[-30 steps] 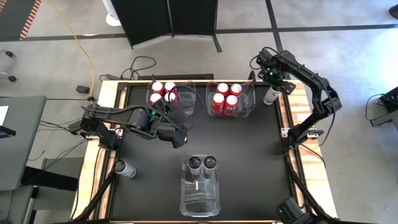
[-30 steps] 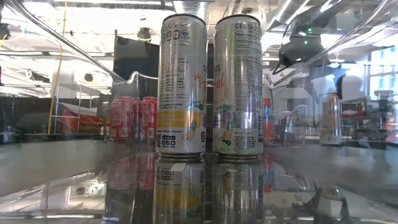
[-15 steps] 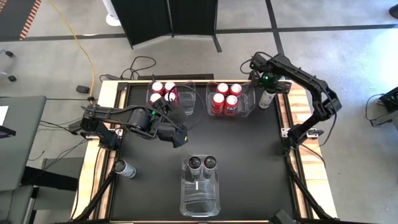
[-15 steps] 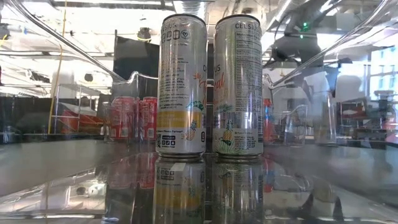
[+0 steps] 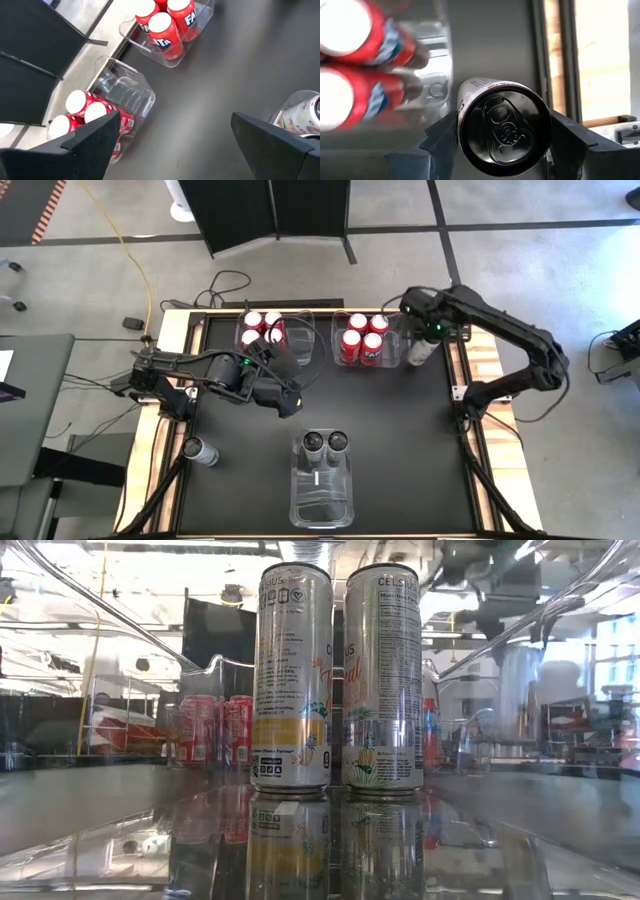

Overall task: Sort soda cans
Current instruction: Put the white yellow soda can into the bottom transparent bin

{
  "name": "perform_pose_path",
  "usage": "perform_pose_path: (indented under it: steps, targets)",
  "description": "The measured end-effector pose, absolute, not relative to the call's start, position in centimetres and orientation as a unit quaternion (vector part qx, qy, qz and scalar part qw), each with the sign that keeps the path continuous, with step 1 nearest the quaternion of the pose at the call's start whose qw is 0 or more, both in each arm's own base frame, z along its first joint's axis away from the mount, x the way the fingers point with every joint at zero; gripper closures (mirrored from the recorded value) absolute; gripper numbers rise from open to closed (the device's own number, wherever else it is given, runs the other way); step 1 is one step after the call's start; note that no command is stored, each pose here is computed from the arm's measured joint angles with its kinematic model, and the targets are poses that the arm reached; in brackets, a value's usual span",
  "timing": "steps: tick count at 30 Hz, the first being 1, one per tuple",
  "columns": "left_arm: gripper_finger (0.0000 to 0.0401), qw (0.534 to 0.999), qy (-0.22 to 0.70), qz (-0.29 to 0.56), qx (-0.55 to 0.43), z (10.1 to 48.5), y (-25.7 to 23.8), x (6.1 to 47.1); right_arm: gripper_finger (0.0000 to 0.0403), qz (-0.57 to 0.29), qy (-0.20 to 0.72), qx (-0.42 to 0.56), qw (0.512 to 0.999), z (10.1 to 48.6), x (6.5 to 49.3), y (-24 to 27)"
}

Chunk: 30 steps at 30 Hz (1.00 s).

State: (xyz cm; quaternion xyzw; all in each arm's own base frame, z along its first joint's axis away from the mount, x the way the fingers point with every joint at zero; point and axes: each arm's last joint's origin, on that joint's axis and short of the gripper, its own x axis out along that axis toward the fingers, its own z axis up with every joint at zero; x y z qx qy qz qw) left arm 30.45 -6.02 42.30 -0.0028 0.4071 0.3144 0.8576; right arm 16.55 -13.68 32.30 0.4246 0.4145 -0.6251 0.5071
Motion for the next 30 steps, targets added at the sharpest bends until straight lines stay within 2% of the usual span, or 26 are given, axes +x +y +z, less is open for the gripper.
perform_pose_path:
  steps: [11,16,23,30]
  targets:
    - [0.0026,0.859,0.390,0.332,-0.010,42.4,-6.0,30.5,0.0142,-0.541,0.465,0.367,0.596,32.4,20.4,-4.6]
    - [0.0026,0.862,0.385,0.330,-0.017,42.4,-6.3,30.5,0.0142,-0.501,0.504,0.297,0.637,31.5,21.9,-0.8]
    - [0.0026,0.874,0.368,0.316,-0.031,42.6,-7.2,30.7,0.0143,-0.465,0.558,0.215,0.652,28.5,24.7,3.4]
    - [0.0026,0.883,0.357,0.302,-0.053,42.6,-9.0,30.3,0.0139,-0.443,0.551,0.192,0.681,26.6,26.1,6.9]
